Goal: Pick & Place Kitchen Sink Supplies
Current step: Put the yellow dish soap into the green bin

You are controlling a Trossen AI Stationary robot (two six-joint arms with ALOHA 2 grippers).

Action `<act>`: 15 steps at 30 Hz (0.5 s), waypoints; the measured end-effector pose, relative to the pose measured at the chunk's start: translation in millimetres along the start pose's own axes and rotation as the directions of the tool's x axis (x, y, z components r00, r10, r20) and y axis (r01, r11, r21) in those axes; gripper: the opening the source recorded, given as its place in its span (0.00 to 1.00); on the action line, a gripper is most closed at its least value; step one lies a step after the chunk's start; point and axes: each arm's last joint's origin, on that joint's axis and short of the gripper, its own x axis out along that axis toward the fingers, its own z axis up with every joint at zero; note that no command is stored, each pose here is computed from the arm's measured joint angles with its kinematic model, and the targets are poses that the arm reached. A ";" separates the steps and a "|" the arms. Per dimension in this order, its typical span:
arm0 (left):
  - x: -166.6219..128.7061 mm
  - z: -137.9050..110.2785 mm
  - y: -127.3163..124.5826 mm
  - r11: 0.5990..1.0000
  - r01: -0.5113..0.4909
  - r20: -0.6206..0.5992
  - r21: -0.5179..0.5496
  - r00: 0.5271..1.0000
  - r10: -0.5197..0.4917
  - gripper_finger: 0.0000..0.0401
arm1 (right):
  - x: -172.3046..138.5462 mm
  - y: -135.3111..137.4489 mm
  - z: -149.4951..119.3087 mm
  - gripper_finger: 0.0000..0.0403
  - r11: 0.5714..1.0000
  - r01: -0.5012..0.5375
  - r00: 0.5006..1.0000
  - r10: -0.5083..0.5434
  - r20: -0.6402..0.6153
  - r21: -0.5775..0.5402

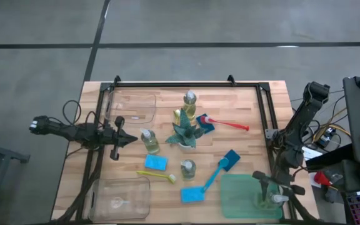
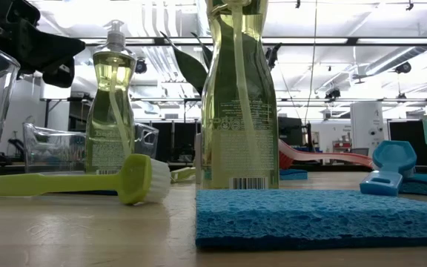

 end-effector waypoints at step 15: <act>0.0 -0.1 0.0 1.000 0.000 -0.001 0.000 1.000 0.000 0.00 | 5.2 -0.6 -1.0 0.87 1.000 -0.010 1.000 0.010 0.008 0.019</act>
